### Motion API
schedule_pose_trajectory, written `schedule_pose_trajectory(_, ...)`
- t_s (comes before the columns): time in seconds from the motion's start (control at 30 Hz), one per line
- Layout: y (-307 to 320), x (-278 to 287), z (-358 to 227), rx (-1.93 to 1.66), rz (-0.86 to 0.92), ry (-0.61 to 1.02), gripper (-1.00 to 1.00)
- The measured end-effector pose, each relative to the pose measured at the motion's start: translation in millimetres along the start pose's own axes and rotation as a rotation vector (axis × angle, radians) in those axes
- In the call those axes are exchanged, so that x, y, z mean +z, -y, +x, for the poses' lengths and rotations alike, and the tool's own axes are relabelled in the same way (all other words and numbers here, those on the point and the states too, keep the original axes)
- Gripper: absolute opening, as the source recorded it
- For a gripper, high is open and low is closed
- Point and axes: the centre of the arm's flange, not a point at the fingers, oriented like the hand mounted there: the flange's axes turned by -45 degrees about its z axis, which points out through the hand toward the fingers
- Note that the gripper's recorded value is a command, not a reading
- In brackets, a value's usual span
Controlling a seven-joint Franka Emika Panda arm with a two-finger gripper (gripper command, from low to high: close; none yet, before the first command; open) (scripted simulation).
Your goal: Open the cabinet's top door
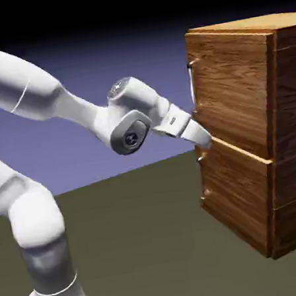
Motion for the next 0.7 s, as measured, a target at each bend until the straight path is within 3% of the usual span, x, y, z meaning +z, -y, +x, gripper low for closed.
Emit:
schedule_pose_trajectory(0.33, -0.7, -84.4, 44.1, 0.150, -0.034, -0.208, 0.00)
schedule_pose_trajectory(0.7, 39.4, -151.8, 60.5, 0.219, -0.039, -0.424, 0.00)
